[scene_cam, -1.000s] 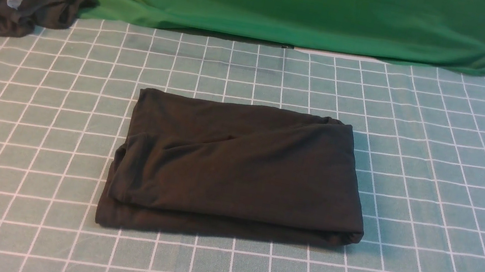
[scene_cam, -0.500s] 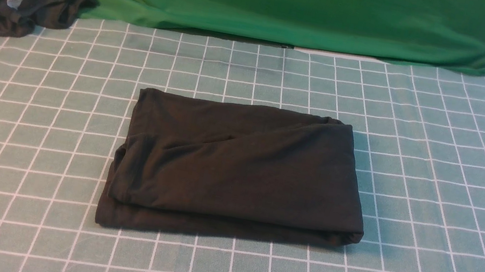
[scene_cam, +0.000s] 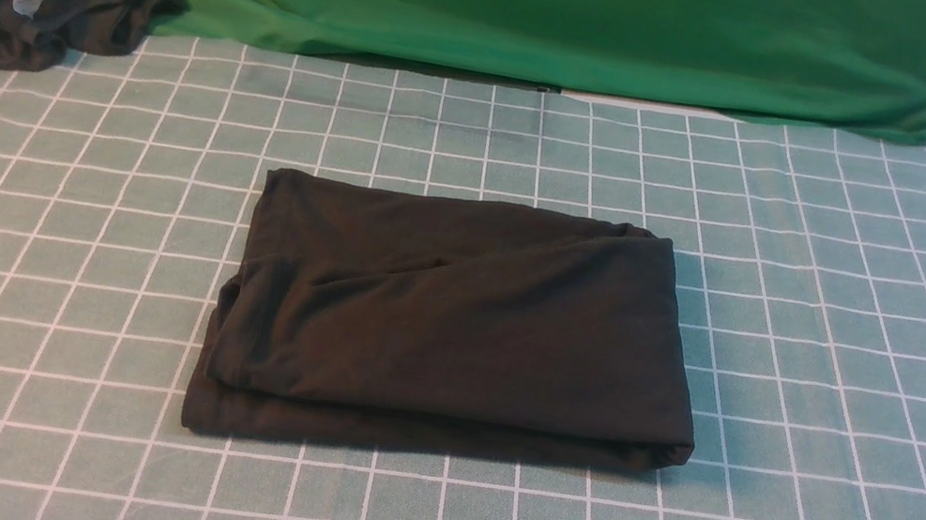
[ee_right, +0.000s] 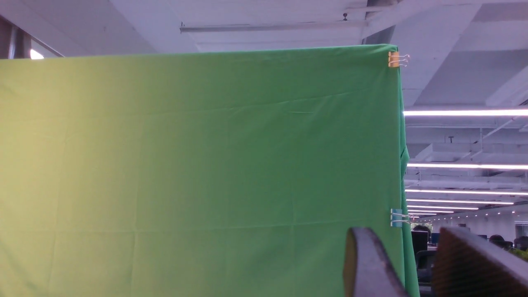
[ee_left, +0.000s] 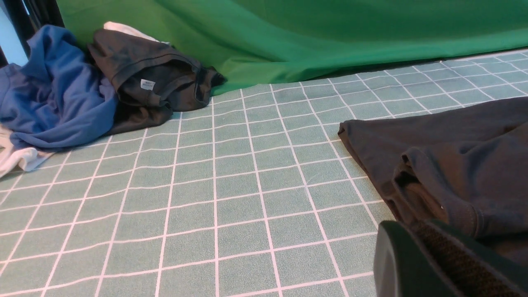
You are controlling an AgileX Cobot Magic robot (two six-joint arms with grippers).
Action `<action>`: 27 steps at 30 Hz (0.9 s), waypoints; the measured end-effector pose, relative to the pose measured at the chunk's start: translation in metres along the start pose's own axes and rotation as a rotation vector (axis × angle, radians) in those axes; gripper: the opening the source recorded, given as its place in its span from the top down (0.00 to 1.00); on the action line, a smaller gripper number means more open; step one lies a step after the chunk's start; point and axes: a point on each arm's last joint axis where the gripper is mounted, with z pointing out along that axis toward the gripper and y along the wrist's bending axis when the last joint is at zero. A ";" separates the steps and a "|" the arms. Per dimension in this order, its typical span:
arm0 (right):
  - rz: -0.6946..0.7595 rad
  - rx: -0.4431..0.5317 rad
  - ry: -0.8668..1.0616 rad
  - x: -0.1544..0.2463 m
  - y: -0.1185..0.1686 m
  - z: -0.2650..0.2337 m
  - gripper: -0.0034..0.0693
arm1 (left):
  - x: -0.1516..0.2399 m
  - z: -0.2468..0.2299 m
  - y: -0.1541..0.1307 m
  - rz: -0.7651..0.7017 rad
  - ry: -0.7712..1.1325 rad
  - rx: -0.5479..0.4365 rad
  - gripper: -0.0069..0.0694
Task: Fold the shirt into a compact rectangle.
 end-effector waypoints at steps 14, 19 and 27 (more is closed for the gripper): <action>0.000 0.000 -0.001 0.000 0.000 0.000 0.62 | 0.000 0.000 0.000 0.001 0.000 0.000 0.89; 0.000 0.000 -0.001 0.000 0.000 0.000 0.62 | 0.000 0.000 0.000 0.002 0.000 0.000 0.89; -0.069 -0.026 0.077 0.007 0.002 0.000 0.62 | 0.000 0.000 0.000 0.002 0.000 0.000 0.89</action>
